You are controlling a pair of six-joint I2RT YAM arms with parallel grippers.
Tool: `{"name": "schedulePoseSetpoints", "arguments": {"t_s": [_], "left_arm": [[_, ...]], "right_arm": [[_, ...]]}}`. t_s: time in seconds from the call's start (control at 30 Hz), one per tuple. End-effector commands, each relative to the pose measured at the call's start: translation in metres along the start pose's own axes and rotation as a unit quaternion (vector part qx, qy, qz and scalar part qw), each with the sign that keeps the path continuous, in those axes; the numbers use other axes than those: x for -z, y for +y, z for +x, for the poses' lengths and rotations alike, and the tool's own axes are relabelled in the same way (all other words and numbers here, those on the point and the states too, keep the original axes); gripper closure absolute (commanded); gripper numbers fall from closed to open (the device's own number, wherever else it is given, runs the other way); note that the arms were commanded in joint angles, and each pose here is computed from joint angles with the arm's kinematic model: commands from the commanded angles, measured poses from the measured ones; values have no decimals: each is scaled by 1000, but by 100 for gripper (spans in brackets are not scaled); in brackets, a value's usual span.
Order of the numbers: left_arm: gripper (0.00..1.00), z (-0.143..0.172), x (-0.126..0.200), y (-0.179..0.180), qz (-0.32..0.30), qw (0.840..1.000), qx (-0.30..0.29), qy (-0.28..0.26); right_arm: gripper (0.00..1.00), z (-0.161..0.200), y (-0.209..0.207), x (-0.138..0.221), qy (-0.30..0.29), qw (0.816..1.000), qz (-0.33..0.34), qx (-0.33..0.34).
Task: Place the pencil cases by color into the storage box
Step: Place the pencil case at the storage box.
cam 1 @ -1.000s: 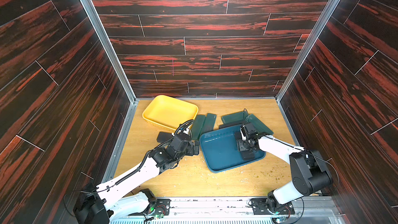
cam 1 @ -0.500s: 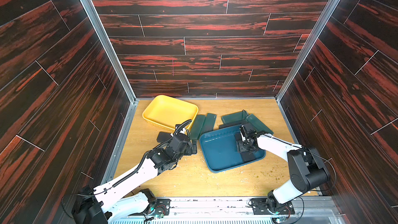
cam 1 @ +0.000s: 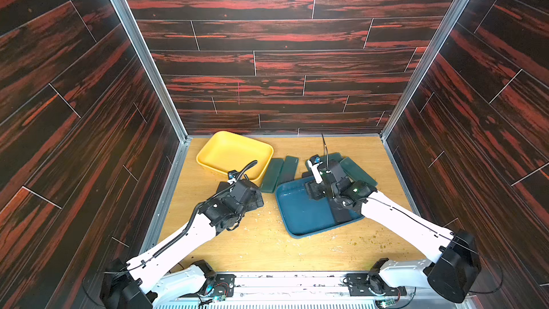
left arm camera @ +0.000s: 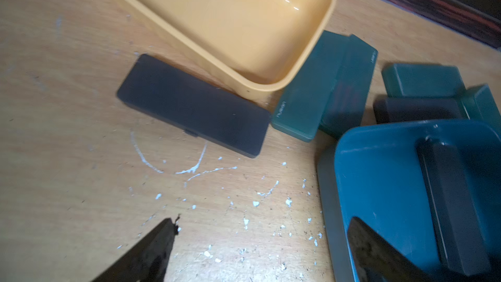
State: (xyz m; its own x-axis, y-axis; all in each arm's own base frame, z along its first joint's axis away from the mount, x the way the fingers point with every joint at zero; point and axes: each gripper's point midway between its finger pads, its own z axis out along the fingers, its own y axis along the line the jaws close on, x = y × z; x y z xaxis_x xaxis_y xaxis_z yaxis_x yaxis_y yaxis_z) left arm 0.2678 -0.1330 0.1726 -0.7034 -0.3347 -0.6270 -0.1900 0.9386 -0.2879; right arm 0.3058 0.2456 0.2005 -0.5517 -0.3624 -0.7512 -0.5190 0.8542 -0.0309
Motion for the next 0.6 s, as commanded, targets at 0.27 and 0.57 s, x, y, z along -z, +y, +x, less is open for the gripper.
{"name": "schedulePoseSetpoints", "arguments": {"t_s": [0.27, 0.57], "left_arm": [[0, -12, 32, 79, -98, 987, 126, -17], [0, -15, 25, 124, -144, 965, 219, 6]], "right_arm": [[19, -34, 124, -27, -92, 967, -215, 103], [20, -27, 178, -76, -86, 947, -275, 140]]}}
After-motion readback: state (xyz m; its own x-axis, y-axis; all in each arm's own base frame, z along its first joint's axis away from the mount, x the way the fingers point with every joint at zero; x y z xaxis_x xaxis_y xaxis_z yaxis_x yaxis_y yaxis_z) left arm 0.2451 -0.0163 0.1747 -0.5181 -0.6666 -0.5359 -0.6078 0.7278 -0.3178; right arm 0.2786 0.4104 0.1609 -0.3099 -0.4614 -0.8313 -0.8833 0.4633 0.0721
